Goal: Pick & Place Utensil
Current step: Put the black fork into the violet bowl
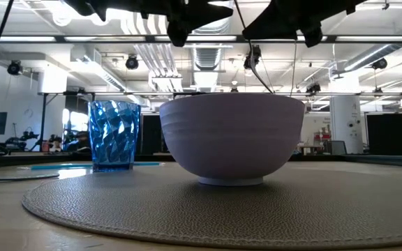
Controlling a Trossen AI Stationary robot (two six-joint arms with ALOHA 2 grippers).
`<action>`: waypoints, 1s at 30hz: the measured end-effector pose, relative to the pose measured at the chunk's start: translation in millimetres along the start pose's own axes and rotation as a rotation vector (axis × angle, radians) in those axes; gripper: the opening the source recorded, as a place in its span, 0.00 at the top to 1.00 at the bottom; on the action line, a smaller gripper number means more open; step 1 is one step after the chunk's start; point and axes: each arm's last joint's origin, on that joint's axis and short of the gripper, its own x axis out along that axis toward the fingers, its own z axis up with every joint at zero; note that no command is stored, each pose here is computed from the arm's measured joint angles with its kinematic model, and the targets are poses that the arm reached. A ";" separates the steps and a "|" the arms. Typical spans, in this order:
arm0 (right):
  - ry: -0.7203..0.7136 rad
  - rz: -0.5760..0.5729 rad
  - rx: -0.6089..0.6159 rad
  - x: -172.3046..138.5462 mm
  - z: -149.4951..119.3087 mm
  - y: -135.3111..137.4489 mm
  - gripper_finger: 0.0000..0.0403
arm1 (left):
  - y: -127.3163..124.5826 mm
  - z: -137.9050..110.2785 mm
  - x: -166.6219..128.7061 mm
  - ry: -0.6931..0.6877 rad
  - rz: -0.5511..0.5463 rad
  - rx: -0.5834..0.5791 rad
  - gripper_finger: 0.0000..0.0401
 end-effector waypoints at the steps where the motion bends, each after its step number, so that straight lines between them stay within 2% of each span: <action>1: 0.000 0.000 0.000 1.3 -0.1 2.1 0.98 | 0.3 0.5 0.0 -0.006 0.011 0.004 0.59; 8: 0.000 -0.040 -0.014 10.7 -3.1 14.8 0.98 | 0.9 1.4 -0.2 -0.015 0.036 0.004 0.59; 18: -0.036 -0.101 0.012 16.5 11.2 26.1 0.98 | 2.6 -1.6 -0.3 0.012 0.084 0.018 0.60; 22: -0.032 -0.102 0.001 18.1 9.7 28.3 0.98 | 2.8 -0.9 -0.3 0.005 0.094 0.022 0.67; 30: -0.021 -0.098 -0.020 21.7 3.7 32.8 0.98 | 2.3 -1.0 -0.4 0.006 0.087 0.022 0.89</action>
